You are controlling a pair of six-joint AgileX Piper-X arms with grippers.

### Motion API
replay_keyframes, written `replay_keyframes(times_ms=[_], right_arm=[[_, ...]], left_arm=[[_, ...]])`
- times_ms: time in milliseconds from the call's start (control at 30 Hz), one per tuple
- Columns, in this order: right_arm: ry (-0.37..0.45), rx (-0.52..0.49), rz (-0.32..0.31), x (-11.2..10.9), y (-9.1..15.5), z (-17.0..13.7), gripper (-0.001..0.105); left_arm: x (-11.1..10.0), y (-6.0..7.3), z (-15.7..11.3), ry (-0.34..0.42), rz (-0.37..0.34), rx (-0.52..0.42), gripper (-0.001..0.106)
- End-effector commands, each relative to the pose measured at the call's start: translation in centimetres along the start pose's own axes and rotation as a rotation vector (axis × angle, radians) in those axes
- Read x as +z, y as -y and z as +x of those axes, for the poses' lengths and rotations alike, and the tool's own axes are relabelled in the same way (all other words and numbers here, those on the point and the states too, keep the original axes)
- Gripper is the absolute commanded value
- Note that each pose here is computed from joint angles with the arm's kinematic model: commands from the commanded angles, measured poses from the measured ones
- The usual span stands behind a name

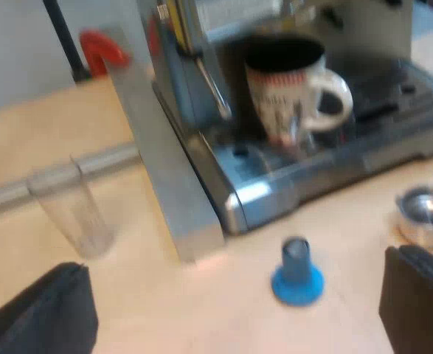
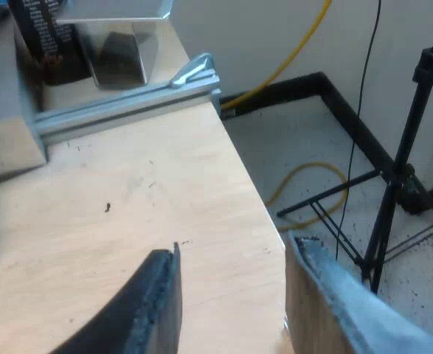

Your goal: Place mug into machine

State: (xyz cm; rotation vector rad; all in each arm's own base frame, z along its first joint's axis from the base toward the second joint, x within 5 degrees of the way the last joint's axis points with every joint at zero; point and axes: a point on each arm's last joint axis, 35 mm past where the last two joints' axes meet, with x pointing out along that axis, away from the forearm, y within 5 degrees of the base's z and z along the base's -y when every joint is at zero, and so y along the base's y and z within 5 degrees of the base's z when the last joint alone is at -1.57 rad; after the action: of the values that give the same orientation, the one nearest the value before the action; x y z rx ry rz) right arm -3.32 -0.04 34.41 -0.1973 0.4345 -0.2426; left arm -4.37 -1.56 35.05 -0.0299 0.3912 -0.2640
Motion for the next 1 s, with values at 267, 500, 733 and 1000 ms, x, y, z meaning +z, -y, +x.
replay_keyframes(times_ms=[267,500,733,1000], right_arm=[[0.235,0.14,-0.001,2.3,-0.4,1.5,0.038],[0.301,0.133,0.002,2.4,-0.8,3.6,0.038],[0.182,0.158,-0.012,0.0,-1.7,6.7,0.038],[0.121,0.258,-0.1,-2.0,-2.7,8.9,0.038]], left_arm=[[1.3,-1.7,3.3,0.153,-0.091,0.097,0.08],[1.1,-2.7,5.8,0.232,-0.079,0.136,0.08],[-0.4,-3.2,7.7,0.163,-0.075,0.122,0.08],[-1.9,-3.4,8.5,0.068,-0.081,0.12,0.08]])
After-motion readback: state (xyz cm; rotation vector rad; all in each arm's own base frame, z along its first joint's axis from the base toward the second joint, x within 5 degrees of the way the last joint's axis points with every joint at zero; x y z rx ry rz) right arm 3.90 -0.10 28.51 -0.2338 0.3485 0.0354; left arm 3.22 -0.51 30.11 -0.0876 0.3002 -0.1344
